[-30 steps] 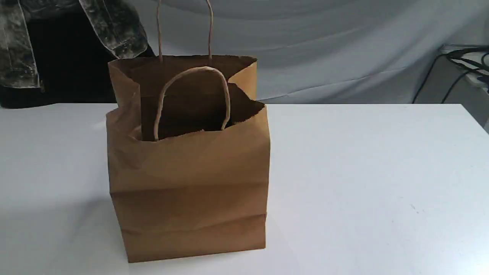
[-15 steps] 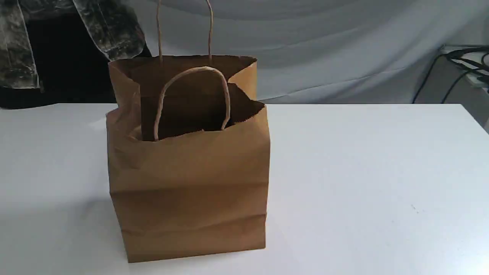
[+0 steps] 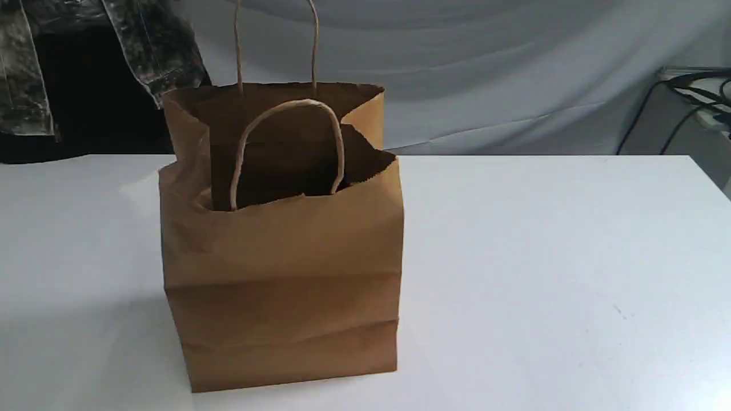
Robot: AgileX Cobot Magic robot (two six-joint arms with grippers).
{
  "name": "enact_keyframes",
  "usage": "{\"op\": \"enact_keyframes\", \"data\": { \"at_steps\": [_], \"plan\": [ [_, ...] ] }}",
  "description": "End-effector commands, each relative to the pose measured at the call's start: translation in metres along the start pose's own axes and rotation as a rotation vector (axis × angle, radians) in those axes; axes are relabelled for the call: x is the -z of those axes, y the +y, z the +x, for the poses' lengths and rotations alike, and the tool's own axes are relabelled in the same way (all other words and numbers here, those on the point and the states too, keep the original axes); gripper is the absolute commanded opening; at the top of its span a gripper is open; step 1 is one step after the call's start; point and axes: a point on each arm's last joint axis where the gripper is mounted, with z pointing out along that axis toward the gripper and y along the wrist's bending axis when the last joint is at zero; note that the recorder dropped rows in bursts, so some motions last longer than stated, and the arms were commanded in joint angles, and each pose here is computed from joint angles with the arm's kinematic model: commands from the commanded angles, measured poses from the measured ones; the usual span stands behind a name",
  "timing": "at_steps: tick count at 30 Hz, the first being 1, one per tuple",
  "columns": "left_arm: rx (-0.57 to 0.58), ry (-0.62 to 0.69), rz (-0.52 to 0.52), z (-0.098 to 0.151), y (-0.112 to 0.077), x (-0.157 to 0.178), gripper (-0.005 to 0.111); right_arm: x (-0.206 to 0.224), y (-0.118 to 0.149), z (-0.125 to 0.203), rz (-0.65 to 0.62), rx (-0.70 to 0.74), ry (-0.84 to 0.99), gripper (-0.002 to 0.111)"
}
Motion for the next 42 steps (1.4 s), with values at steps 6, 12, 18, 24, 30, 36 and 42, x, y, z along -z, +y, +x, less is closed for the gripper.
{"op": "enact_keyframes", "data": {
  "at_steps": [6,12,18,24,30,36,42],
  "plan": [
    [0.179,0.224,0.061,0.021,-0.007,0.003,0.0,0.001,-0.001,0.0,0.006,-0.007,-0.006,0.061],
    [0.216,0.231,0.175,0.02,-0.018,0.004,0.0,0.001,-0.001,0.0,0.006,-0.007,-0.006,0.061],
    [0.081,0.211,0.233,0.019,-0.022,0.005,0.0,0.001,-0.001,0.0,0.006,-0.007,-0.006,0.061],
    [0.078,0.184,0.212,0.017,-0.02,0.004,0.0,0.001,-0.001,0.0,0.006,-0.007,-0.006,0.061],
    [0.078,0.182,0.21,0.017,-0.02,0.004,0.0,0.001,-0.001,0.0,0.006,-0.009,-0.006,0.061],
    [0.078,0.182,0.21,0.017,-0.02,0.004,0.0,0.001,-0.001,0.0,0.006,-0.009,-0.006,0.061],
    [0.078,0.182,0.21,0.017,-0.02,0.004,0.0,0.001,-0.001,0.0,0.006,-0.009,-0.006,0.061]
  ]
}}
